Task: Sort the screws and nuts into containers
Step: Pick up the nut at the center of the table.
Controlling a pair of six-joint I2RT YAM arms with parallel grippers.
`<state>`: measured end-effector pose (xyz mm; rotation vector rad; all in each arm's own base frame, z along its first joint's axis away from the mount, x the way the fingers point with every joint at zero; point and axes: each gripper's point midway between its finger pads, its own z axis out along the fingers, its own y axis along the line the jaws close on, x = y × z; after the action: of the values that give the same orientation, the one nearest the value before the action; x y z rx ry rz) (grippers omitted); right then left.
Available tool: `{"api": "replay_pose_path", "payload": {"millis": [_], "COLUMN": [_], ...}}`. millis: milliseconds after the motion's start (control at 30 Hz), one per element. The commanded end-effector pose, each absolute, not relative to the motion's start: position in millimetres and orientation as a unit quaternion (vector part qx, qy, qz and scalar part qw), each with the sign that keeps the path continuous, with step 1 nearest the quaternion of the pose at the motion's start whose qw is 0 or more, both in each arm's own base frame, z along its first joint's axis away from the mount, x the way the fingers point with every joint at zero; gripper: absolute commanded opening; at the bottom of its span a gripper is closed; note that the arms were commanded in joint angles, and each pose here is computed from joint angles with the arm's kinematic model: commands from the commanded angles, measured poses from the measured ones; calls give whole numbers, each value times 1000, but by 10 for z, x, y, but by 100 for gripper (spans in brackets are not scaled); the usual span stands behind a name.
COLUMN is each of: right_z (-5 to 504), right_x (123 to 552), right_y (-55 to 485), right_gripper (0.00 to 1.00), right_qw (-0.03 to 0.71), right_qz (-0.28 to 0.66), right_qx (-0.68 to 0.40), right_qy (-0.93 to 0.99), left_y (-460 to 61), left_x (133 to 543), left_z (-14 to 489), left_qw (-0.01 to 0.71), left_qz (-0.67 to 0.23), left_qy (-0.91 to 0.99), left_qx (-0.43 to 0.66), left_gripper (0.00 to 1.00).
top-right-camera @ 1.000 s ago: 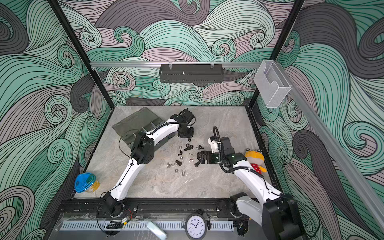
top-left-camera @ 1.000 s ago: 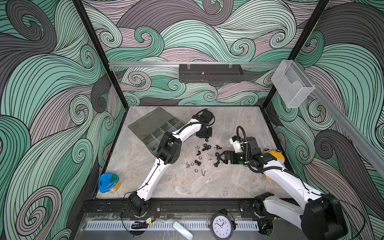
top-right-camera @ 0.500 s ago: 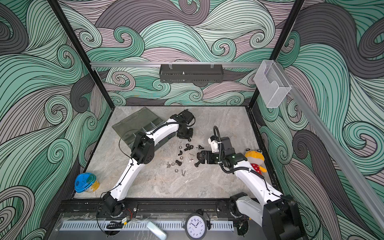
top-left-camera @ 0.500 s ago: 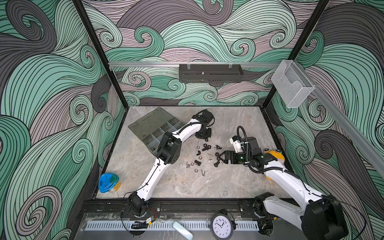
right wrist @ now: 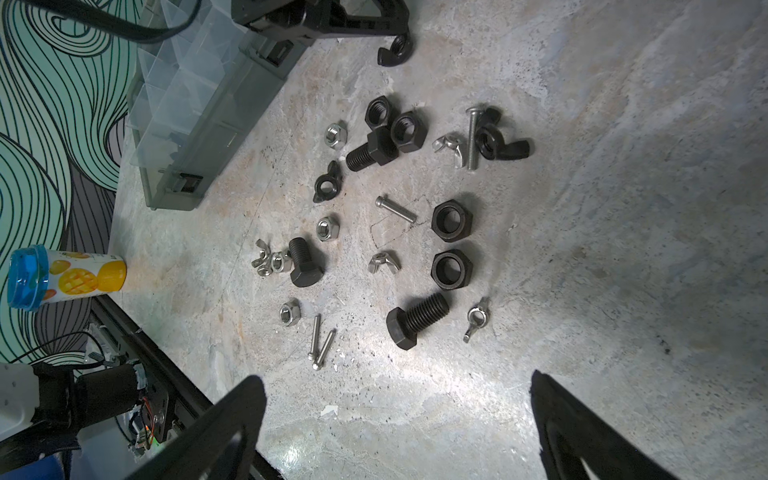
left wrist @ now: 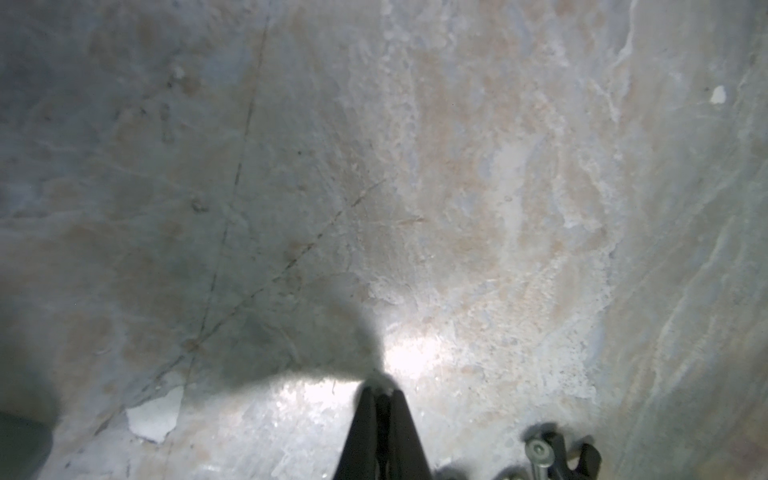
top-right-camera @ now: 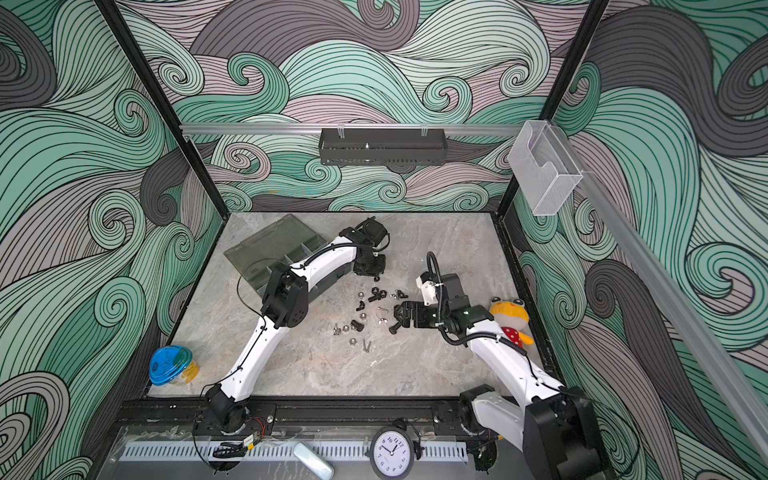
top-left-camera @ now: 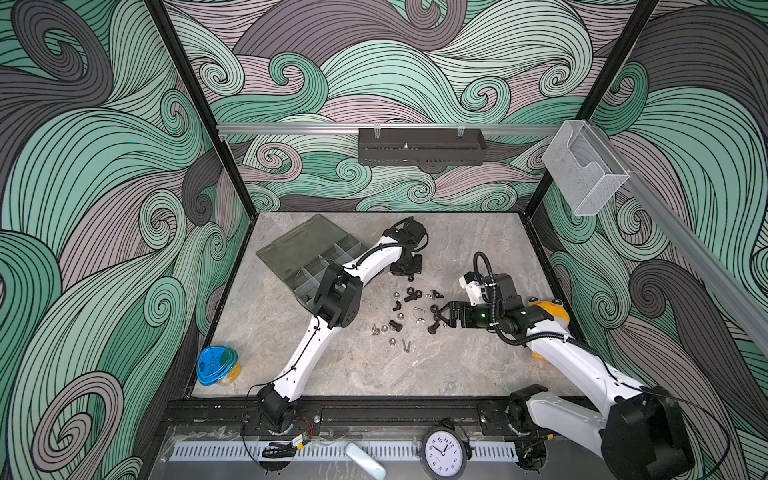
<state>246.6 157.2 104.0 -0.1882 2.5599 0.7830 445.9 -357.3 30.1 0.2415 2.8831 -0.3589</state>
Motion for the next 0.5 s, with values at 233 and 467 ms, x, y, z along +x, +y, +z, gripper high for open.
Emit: {"api": "replay_pose_path", "payload": {"millis": [233, 467], "right_z": [1267, 1450], "right_x": [2609, 2612], "right_y": [1851, 2329], "right_gripper": [99, 99], "right_qw": [245, 252], "right_qz": [318, 315], "right_qx": [-100, -167], "right_qy": [911, 900], "left_y": [-3149, -2340], "left_x": [4396, 4200], "left_z": [893, 1506], "left_qw": [130, 182], "left_qz": [-107, -98], "left_qy": [982, 977], "left_qx": [82, 44], "left_gripper": [0, 0]}}
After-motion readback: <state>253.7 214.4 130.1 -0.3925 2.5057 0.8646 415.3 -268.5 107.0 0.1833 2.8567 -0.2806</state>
